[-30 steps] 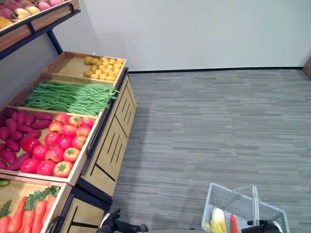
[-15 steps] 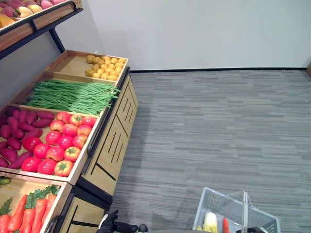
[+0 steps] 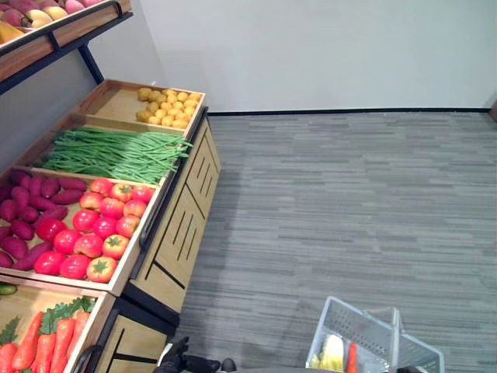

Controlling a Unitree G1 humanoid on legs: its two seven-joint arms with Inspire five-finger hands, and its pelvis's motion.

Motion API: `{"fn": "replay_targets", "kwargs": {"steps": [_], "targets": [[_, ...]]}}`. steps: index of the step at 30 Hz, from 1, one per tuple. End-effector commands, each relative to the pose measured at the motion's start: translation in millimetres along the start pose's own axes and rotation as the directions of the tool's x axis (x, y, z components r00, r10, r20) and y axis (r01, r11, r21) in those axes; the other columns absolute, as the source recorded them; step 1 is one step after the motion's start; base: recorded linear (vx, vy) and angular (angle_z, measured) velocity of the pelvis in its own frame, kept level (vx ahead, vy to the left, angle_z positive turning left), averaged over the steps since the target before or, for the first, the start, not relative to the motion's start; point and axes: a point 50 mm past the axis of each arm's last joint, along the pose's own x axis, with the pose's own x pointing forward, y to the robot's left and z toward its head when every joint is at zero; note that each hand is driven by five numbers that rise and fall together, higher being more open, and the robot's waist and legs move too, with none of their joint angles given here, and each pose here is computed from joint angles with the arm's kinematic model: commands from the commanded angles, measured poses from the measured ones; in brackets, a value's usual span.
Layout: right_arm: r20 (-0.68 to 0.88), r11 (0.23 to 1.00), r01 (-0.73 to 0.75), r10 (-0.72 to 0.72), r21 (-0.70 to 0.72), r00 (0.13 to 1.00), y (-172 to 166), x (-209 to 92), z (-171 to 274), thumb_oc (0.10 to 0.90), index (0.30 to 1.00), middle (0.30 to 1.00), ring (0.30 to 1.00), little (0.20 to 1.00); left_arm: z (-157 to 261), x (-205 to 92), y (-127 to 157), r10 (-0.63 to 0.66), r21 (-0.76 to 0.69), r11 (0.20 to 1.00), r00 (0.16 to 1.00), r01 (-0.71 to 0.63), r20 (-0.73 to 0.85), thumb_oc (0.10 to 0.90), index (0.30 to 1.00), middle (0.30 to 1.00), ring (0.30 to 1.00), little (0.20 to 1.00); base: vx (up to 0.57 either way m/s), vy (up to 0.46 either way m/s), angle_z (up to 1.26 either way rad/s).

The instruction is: Get the vegetables into the basket

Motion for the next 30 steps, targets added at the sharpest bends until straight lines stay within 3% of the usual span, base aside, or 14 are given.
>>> {"fn": "replay_targets", "kwargs": {"steps": [1,2,9,23,24,25,30], "targets": [[-0.001,0.988,0.145,-0.145,0.060,0.989,-41,0,12,0.490,0.426,0.426,0.426,0.426,-24,-4,21,0.050,0.084,0.996,0.994,-0.042,-0.096,0.900,1.000,1.000,1.000,1.000,0.00,0.000,0.00],[-0.006,0.984,0.161,-0.161,0.073,0.987,-47,0,11,0.400,0.300,0.300,0.300,0.300,-24,-4,22,0.051,0.081,0.996,0.994,-0.044,-0.098,0.900,1.000,1.000,1.000,1.000,0.00,0.000,0.00],[-0.022,0.970,0.227,-0.226,0.085,0.974,-75,-4,10,0.400,0.300,0.300,0.300,0.300,-24,-4,23,0.048,0.071,0.997,0.994,-0.041,-0.098,0.900,1.000,1.000,1.000,1.000,0.00,0.000,0.00],[-0.012,0.966,0.253,-0.252,0.057,0.968,-89,-6,15,0.400,0.300,0.300,0.300,0.300,-25,-3,23,0.048,0.070,0.997,0.993,-0.040,-0.110,0.900,1.000,1.000,1.000,1.000,0.00,0.000,0.00],[-0.013,0.964,0.257,-0.257,0.062,0.966,-91,-6,15,0.559,0.522,0.522,0.522,0.522,-25,-4,24,0.049,0.068,0.997,0.993,-0.042,-0.110,0.900,1.000,1.000,1.000,1.000,0.00,0.000,0.00],[-0.012,0.963,0.262,-0.262,0.067,0.965,-92,-6,16,0.900,1.000,1.000,1.000,1.000,-25,-4,23,0.049,0.066,0.997,0.993,-0.042,-0.110,0.900,1.000,1.000,1.000,1.000,0.00,0.000,0.00],[-0.020,0.964,0.247,-0.247,0.099,0.969,-98,-7,15,0.900,1.000,1.000,1.000,1.000,-27,-4,25,0.048,0.066,0.997,0.991,-0.040,-0.124,0.900,1.000,1.000,1.000,1.000,0.00,0.000,0.00]]}}
